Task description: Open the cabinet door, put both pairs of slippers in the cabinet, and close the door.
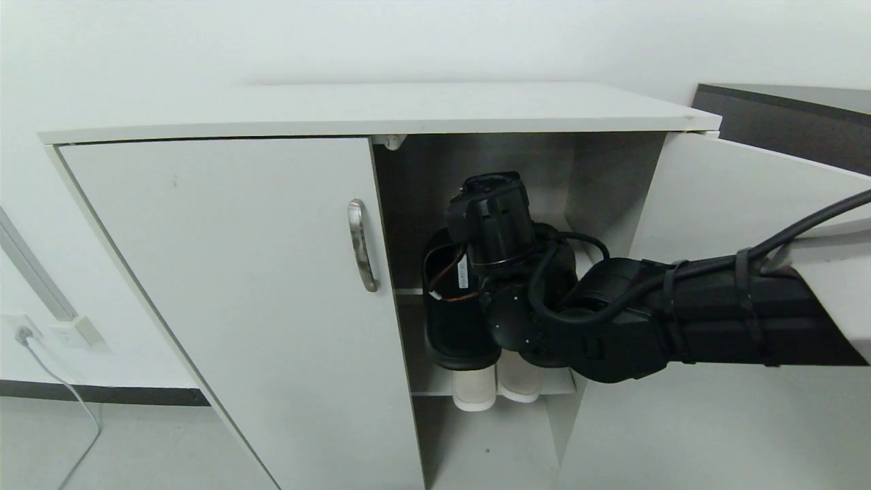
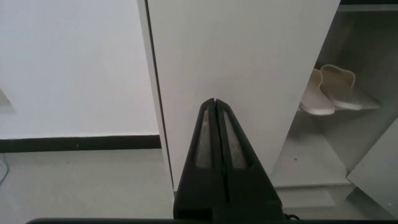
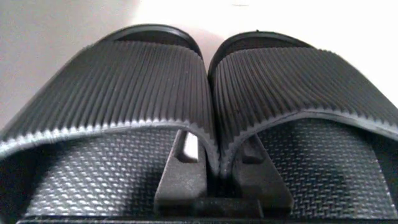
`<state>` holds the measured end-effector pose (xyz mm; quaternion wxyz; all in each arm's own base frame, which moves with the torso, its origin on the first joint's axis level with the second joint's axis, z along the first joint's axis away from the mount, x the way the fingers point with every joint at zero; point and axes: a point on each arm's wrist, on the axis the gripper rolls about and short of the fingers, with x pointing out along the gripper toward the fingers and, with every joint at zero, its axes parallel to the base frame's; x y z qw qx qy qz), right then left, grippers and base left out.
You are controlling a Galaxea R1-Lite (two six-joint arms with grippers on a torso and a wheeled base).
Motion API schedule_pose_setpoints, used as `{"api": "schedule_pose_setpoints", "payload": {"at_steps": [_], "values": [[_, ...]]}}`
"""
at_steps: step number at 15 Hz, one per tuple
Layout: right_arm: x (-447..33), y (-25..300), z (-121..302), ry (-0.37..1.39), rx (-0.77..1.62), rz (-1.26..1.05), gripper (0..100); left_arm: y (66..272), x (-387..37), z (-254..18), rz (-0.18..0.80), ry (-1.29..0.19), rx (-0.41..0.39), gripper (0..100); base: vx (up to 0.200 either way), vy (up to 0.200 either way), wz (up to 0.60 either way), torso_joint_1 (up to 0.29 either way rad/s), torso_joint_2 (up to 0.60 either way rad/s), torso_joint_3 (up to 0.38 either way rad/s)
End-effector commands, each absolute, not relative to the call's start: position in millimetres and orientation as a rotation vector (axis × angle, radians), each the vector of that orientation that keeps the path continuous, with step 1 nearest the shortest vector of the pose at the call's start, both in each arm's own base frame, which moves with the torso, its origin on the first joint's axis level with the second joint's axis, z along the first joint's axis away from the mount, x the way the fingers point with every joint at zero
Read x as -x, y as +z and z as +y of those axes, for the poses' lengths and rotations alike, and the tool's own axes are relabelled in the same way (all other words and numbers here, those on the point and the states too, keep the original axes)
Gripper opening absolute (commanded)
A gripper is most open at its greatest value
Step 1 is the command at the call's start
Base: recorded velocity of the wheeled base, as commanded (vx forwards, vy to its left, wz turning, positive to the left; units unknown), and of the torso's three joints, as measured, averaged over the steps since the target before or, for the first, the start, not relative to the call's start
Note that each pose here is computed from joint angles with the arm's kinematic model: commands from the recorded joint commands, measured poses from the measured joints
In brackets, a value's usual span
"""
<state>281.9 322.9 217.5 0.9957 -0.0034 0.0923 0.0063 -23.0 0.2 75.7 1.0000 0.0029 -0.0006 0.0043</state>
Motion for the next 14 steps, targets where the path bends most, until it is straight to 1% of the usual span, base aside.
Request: {"api": "schedule_pose_setpoints", "payload": {"at_steps": [1,7,13,14], "values": [[-291,215,328,0.006,0.001,0.178,0,76,23,0,0.000,0.009,-0.006,0,0.000,0.000,0.00,0.000,0.00,0.000],[-337,212,329,-0.053,-0.016,0.140,0,76,23,0,0.000,0.011,-0.005,0,0.000,0.000,0.00,0.000,0.00,0.000],[-349,231,327,-0.072,-0.023,0.130,0,76,23,0,0.000,0.011,-0.005,0,0.000,0.000,0.00,0.000,0.00,0.000],[-351,225,326,-0.077,0.003,0.154,0,76,23,0,0.000,0.011,-0.005,0,0.000,0.000,0.00,0.000,0.00,0.000]]}}
